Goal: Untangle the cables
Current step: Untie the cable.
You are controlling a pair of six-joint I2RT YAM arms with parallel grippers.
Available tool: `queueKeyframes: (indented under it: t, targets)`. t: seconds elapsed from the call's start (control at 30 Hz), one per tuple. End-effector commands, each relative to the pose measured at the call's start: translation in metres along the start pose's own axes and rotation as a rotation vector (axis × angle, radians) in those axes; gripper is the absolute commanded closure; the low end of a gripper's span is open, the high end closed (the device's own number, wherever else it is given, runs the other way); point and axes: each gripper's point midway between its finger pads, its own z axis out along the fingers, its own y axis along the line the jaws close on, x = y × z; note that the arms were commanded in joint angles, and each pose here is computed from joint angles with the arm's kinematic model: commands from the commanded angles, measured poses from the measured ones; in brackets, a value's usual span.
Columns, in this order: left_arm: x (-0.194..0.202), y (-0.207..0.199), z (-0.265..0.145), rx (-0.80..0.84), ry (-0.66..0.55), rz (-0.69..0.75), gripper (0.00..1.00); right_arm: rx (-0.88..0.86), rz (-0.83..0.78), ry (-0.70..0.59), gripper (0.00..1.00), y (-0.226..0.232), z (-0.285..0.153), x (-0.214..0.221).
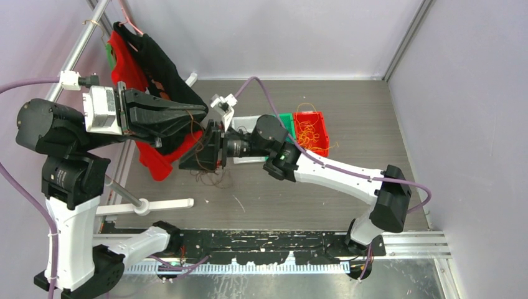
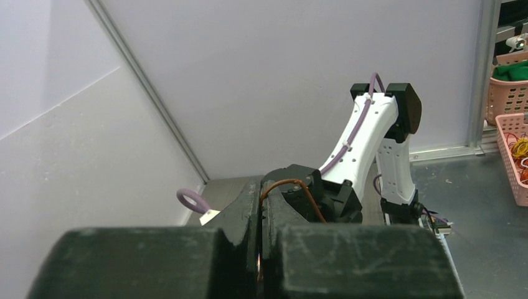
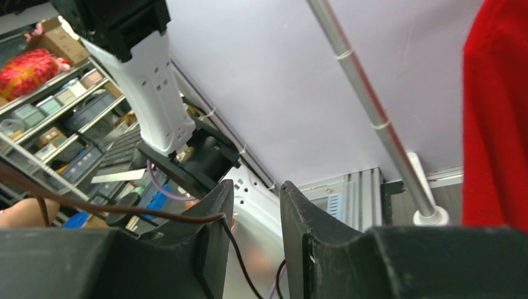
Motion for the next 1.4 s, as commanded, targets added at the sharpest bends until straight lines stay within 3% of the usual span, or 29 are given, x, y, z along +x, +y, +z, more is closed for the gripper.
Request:
queueKeyframes:
  t: [0.0,0.23,0.7,1.07,1.37]
  targets:
    - [-0.009,0.002,0.001,-0.009,-0.03,0.033,1.0,-0.055,-0.025,-0.058,0.62,0.021,0.001,-0.008]
    - [-0.022,0.007,0.004,-0.012,-0.048,0.06,1.0,0.024,0.063,-0.047,0.72,-0.017,-0.001,0.024]
    - [-0.058,0.014,0.007,-0.025,-0.101,0.136,1.0,0.207,0.216,0.011,0.77,-0.106,-0.018,0.109]
    - [-0.092,0.032,0.012,-0.076,-0.169,0.292,1.0,0.419,0.335,0.019,0.75,-0.18,-0.072,0.16]
    - [-0.111,0.038,0.011,-0.109,-0.203,0.403,1.0,0.564,0.376,0.011,0.66,-0.217,-0.11,0.189]
